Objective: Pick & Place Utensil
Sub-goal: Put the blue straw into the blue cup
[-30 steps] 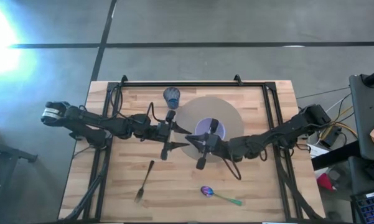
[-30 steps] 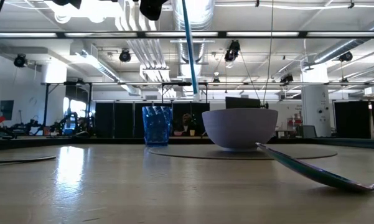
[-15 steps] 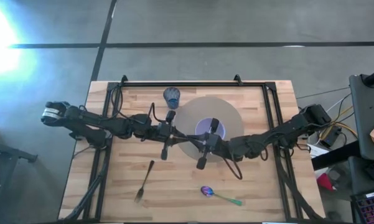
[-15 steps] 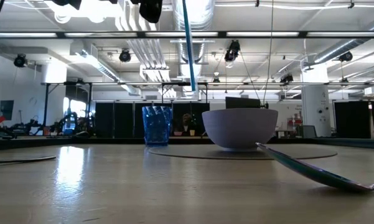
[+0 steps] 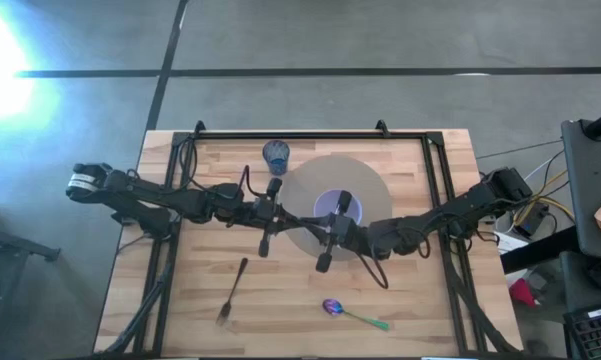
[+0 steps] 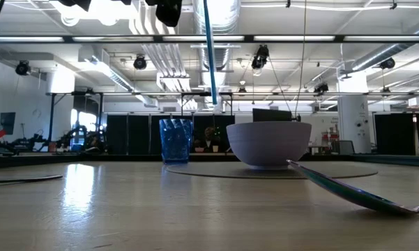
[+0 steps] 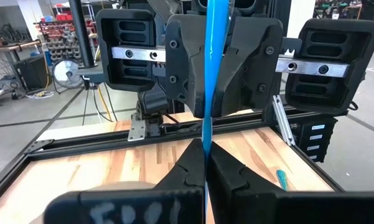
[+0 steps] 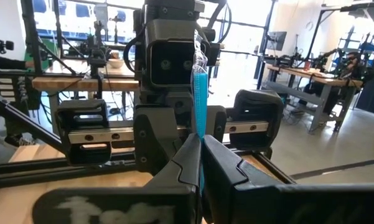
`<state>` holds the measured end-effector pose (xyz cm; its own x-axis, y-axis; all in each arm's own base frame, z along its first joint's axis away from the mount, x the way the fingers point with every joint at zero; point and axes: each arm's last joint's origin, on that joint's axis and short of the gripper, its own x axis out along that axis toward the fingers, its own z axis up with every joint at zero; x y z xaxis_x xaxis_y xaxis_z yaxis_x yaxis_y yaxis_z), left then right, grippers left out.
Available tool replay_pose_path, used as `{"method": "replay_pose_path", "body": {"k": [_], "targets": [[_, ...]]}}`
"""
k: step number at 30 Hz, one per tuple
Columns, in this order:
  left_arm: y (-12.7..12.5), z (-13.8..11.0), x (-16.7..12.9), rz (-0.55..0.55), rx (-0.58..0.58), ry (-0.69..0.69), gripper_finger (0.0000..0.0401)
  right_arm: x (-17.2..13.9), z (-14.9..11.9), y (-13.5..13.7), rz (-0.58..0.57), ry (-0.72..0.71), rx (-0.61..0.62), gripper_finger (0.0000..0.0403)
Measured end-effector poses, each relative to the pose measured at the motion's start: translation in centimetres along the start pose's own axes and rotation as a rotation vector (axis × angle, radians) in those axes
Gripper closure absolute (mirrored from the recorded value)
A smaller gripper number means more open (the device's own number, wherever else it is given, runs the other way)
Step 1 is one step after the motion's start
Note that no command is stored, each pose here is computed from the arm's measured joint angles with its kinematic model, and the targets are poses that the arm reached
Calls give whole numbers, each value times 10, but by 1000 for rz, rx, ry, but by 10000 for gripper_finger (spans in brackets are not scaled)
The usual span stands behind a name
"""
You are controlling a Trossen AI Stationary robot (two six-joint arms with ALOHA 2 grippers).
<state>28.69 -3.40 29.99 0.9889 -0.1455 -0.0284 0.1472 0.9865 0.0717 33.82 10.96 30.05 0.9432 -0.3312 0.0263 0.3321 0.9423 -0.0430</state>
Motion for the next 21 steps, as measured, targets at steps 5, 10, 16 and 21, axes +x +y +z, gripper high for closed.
{"method": "replay_pose_path", "body": {"k": [5,10,16,21], "targets": [[0,0,0,0,-1,1,401,0,0,0,0,0,-21,394],[0,0,0,2,-2,0,401,0,3,0,-1,-1,-19,393],[0,-2,0,5,-2,21,401,-2,7,-2,0,9,-24,353],[1,-2,0,30,-2,25,401,-4,11,-4,-2,9,7,302]]}}
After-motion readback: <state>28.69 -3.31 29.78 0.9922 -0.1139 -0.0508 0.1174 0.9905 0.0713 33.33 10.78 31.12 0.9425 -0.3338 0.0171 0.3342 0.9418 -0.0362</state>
